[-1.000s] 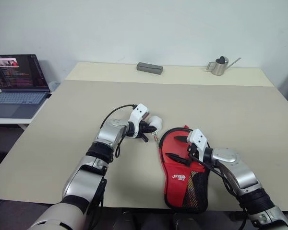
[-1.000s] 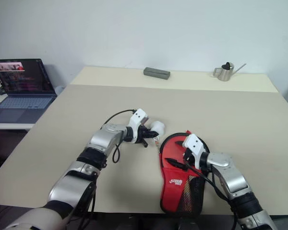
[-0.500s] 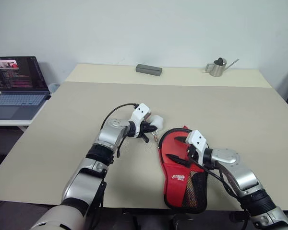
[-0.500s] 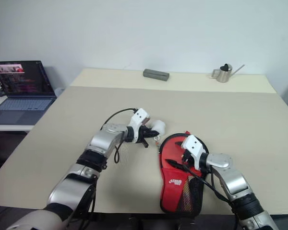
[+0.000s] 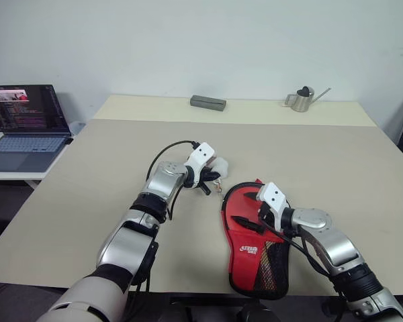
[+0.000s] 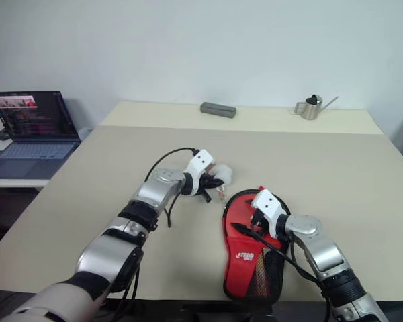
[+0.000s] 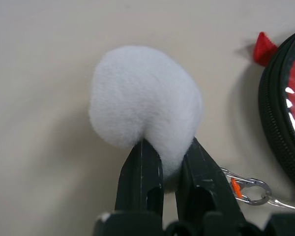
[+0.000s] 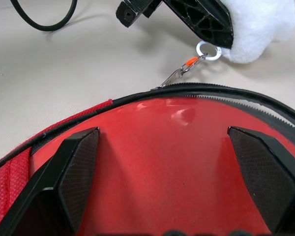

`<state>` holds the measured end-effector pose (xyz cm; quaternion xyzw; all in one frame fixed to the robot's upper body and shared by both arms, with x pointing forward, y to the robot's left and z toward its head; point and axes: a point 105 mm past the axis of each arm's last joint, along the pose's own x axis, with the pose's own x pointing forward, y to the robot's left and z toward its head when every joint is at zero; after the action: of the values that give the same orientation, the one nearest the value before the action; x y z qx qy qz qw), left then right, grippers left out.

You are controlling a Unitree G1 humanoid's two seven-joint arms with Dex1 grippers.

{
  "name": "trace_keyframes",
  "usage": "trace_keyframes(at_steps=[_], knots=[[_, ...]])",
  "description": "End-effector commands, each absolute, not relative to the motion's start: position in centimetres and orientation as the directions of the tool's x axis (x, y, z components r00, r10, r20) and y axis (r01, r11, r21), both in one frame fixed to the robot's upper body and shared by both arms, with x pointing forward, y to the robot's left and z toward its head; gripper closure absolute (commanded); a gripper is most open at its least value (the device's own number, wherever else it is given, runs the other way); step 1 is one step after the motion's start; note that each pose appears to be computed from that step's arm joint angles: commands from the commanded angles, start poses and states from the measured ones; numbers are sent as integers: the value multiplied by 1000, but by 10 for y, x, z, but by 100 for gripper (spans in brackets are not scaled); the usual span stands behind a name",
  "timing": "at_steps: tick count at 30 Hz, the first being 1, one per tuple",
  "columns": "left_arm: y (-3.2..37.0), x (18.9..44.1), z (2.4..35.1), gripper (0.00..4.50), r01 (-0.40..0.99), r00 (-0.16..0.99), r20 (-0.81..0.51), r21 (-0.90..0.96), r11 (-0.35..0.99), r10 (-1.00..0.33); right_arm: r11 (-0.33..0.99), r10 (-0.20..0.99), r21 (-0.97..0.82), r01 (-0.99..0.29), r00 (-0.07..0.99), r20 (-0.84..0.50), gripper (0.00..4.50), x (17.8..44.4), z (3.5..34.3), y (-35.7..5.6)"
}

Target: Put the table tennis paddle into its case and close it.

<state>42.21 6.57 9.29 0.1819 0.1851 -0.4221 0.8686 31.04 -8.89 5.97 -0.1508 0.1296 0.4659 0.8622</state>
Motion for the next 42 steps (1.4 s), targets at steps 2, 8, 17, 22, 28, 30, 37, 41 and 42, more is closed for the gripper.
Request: trace_keyframes(at_steps=[2,8,17,22,28,30,37,41,42], knots=[[57,434,123,445,790,609,-413,239,565,-677,576,645,50,-816,416,-641,0,280,-19,-114],[55,439,131,445,783,620,-399,257,566,-676,579,638,67,-813,400,-658,0,284,-23,-116],[50,444,126,445,758,651,-401,302,578,-644,577,631,58,-815,399,-665,0,293,-24,-115],[42,447,122,445,739,674,-405,354,574,-618,562,637,62,-825,384,-668,0,293,-23,-115],[30,449,121,445,710,704,-394,389,586,-591,551,636,59,-832,373,-675,0,295,-20,-118],[27,449,120,445,703,711,-393,406,584,-583,549,635,56,-834,373,-677,0,296,-19,-119],[18,451,124,445,679,734,-373,425,598,-568,557,634,51,-829,386,-670,0,299,-15,-120],[11,452,131,445,659,751,-351,443,608,-559,560,634,50,-827,389,-669,0,298,-14,-121],[11,453,132,445,655,755,-347,447,609,-557,561,634,50,-826,390,-668,0,298,-14,-121]])
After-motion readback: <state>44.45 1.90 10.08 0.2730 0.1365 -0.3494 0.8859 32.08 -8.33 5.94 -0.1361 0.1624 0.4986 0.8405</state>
